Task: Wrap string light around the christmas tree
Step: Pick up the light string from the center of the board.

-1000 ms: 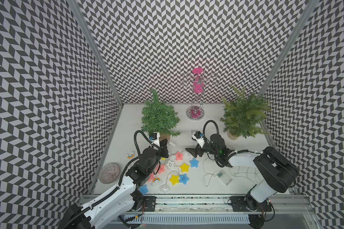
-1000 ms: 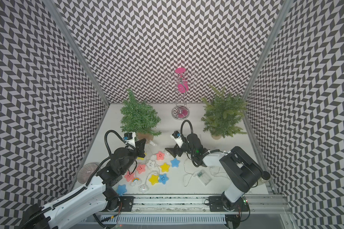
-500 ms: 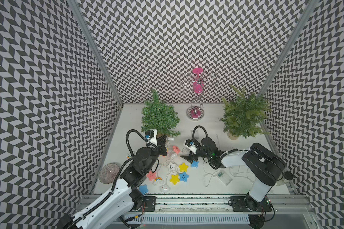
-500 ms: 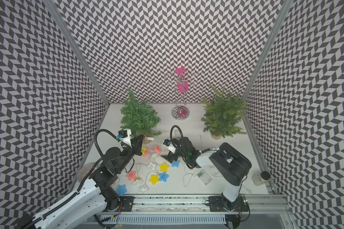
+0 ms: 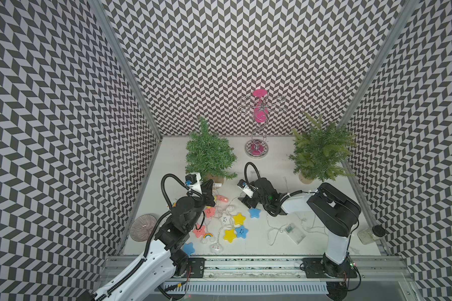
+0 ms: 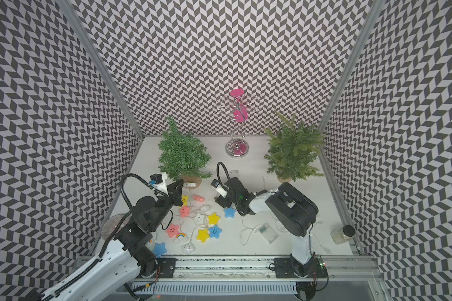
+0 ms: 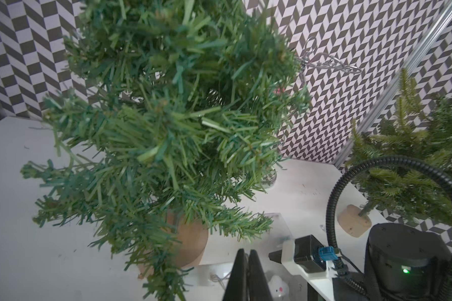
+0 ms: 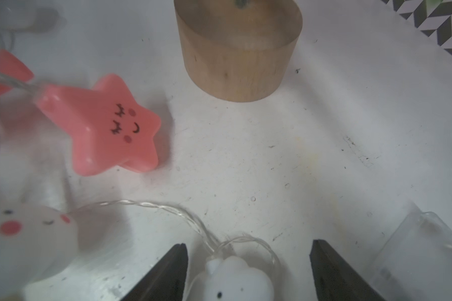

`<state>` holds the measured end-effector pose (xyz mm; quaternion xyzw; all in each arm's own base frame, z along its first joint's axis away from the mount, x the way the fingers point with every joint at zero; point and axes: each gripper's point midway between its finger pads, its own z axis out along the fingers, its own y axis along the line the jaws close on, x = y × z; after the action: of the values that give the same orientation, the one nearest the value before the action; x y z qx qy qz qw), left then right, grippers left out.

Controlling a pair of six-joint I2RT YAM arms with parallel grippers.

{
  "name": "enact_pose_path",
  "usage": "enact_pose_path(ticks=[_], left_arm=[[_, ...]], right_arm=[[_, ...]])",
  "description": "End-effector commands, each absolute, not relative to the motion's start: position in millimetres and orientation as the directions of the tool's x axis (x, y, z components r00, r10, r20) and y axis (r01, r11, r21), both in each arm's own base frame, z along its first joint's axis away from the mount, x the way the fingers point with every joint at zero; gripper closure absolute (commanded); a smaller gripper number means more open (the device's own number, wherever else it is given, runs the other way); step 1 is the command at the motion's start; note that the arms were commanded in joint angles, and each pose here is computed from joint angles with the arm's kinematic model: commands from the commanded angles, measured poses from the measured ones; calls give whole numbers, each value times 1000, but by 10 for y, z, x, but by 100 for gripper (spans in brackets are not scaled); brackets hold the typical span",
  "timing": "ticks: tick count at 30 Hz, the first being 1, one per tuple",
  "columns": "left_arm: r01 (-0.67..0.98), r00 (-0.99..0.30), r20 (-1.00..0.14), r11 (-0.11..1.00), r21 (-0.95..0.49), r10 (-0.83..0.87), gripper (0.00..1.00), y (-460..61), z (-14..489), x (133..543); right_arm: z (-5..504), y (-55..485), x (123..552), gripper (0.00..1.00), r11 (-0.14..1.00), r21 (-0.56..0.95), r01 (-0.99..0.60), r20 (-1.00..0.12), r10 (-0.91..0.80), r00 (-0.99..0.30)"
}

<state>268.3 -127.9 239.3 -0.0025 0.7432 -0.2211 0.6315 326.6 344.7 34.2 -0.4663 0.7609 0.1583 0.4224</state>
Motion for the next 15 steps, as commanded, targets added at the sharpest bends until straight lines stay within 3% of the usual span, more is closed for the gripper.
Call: enact_pose_path(ticks=[1,7,10,15], left_arm=[[232,-152,-931,903,-361,-333,100,-1124,2541,2691],[216,-80,-905,879,-425,-417,100,-875,2718,2675],[187,-97,-903,883,-429,-418,100,-782,2642,2739],[196,-100,-896,874,-445,-433,100,-735,2581,2696]], right_arm=[[311,3356,3242,24,562,-125,-818,-772,-572,-275],[912,3333,3187,13,558,-178,-811,-841,-514,-169],[1072,3379,3178,13,534,-218,-817,-846,-521,-115],[911,3561,3131,23,408,-240,-881,-808,-587,-52]])
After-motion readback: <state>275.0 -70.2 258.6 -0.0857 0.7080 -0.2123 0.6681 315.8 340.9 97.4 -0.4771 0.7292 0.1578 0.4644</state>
